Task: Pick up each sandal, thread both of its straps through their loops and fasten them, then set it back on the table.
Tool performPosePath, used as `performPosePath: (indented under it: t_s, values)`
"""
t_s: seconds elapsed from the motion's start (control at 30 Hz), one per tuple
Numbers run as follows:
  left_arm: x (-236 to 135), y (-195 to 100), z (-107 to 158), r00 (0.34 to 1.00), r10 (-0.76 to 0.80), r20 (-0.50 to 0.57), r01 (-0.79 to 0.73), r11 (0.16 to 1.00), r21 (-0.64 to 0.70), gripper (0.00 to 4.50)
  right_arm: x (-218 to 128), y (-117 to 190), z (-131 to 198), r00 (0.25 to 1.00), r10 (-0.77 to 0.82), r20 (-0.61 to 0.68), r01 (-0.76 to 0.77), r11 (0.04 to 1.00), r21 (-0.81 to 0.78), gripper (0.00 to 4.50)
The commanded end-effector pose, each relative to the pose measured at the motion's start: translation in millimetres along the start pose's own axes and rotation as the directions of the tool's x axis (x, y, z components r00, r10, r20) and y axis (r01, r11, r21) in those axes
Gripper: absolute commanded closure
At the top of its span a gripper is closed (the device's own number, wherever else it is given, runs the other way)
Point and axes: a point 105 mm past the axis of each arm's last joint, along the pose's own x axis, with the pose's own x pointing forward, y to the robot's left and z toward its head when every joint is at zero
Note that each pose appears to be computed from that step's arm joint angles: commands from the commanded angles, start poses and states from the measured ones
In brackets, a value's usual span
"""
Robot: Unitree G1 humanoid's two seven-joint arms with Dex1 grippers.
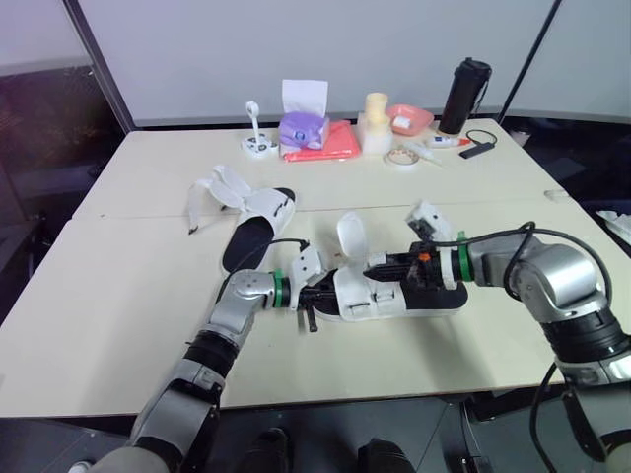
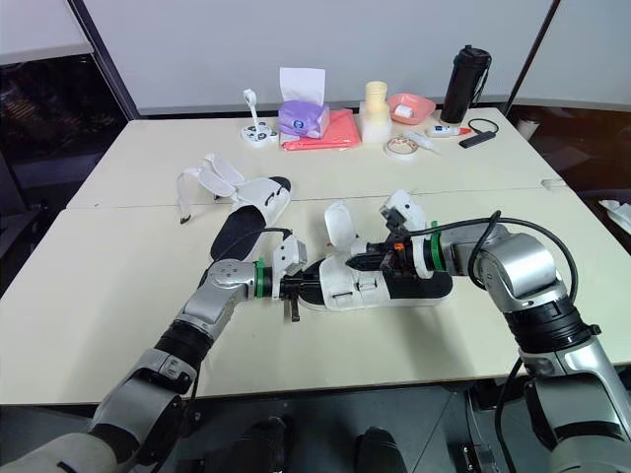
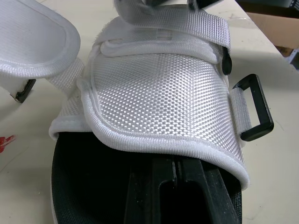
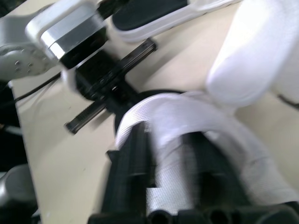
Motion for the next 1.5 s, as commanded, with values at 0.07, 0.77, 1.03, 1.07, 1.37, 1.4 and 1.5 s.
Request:
performPosePath:
  t_s: [0.07,0.77,1.03,1.07,1.37,1.4,1.5]
  values:
    - [-3,-6,-23,0.997,-0.002,-0.072,-0.001,0.999,-0.051,4.50,-7,-15,13,0.994,-0.097,0.046,0.097,0.995,0.003,0.94]
    - [-2,-4,-19,0.998,0.009,-0.060,-0.012,0.999,-0.051,4.50,18,-88,-11,0.890,-0.448,-0.088,0.425,0.883,-0.198,0.07]
    - [-2,-4,-19,0.998,0.014,-0.056,-0.017,0.999,-0.052,4.50,3,-96,30,0.882,-0.470,0.028,0.466,0.863,-0.196,0.07]
    - [-2,-5,-19,0.998,0.014,-0.056,-0.017,0.999,-0.051,4.50,0,-98,35,0.880,-0.473,0.039,0.472,0.861,-0.191,0.07]
    - [-3,-5,-20,0.998,0.010,-0.061,-0.013,0.999,-0.047,4.50,-6,-62,68,0.964,-0.243,0.106,0.236,0.969,0.075,0.07]
    - [-2,-5,-20,0.998,0.010,-0.061,-0.013,0.999,-0.046,4.50,-5,-57,67,0.970,-0.221,0.103,0.213,0.974,0.081,0.07]
    - [-2,-5,-20,0.998,0.009,-0.061,-0.012,0.999,-0.044,4.50,1,-49,61,0.978,-0.189,0.083,0.181,0.979,0.097,0.07]
